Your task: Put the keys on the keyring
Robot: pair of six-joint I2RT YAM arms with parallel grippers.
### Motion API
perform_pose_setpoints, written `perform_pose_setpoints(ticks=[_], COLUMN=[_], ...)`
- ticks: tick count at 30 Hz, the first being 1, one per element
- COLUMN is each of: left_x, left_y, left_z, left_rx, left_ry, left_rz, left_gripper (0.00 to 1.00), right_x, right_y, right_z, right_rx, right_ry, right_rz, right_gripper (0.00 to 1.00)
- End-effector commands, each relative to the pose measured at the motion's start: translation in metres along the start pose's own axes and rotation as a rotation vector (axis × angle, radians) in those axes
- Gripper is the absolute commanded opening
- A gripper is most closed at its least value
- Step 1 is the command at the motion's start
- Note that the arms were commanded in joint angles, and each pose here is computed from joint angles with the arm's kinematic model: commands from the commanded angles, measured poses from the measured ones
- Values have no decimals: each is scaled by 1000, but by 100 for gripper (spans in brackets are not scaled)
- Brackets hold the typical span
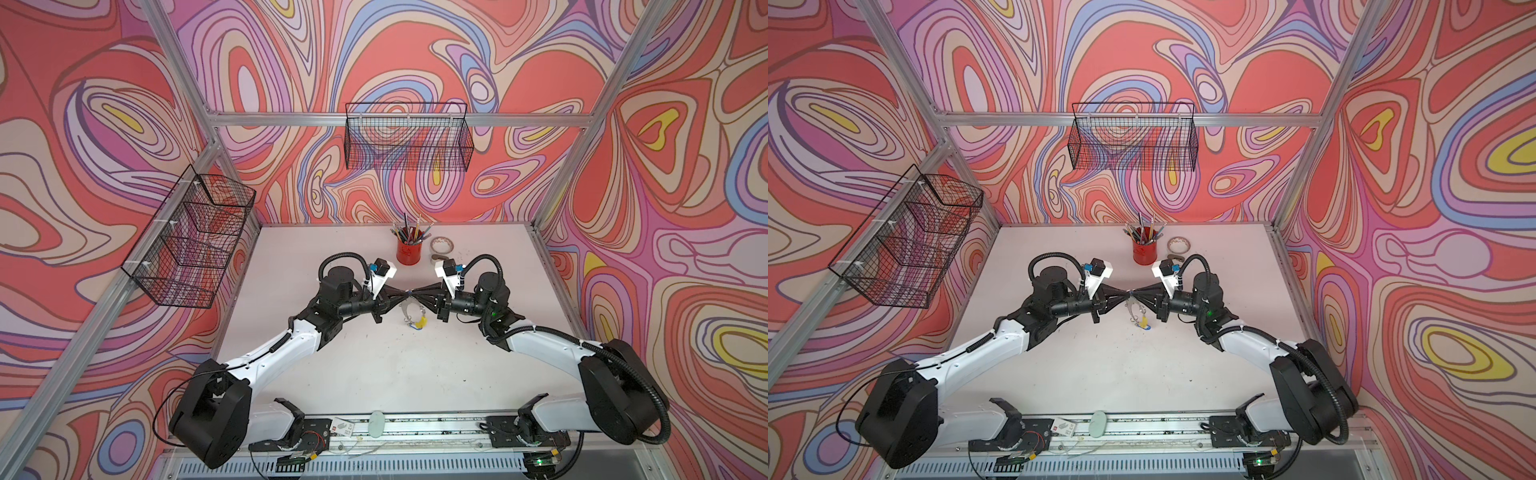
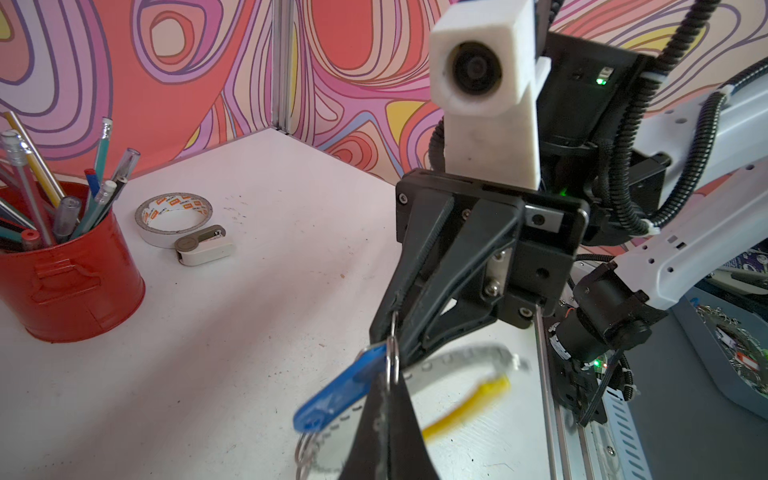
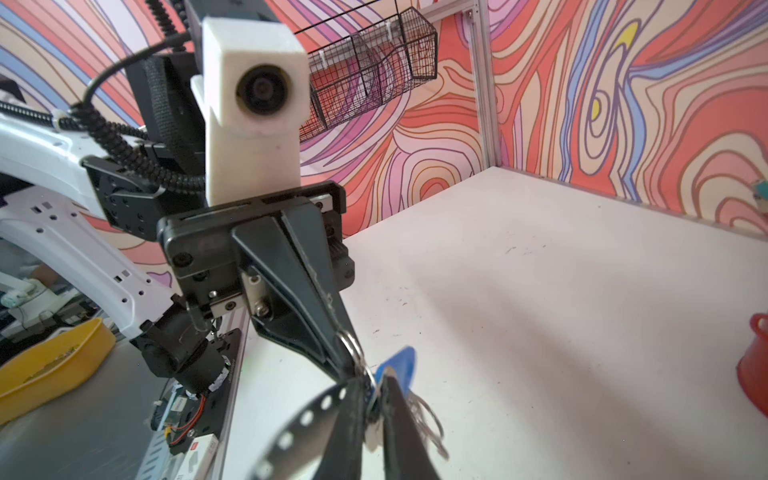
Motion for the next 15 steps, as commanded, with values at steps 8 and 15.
perform_pose_setpoints(ticks=[8,15], left_x=[-2,-8], left_y=[1,6], left_z=[20,35], left_rx=[-106,-196], left_ry=[10,20], left_rz=[2,-1], left_gripper=[0,0], right_x=[-2,-12], right_y=[-6,-9], right_z=[-8,-22], right_rx=[29,71], right_ry=[-20,-61], right_rz=[22,-11], right_gripper=[0,0])
Point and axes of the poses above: each gripper's point midway between its finger pads, its own y axis back along the fingers, its own x axis along the line the jaws close on, z = x × y, the point moved 5 cm from there along y, back along the fingers, and after that the axes turned 5 degrees about y, right-handed, at the moved point
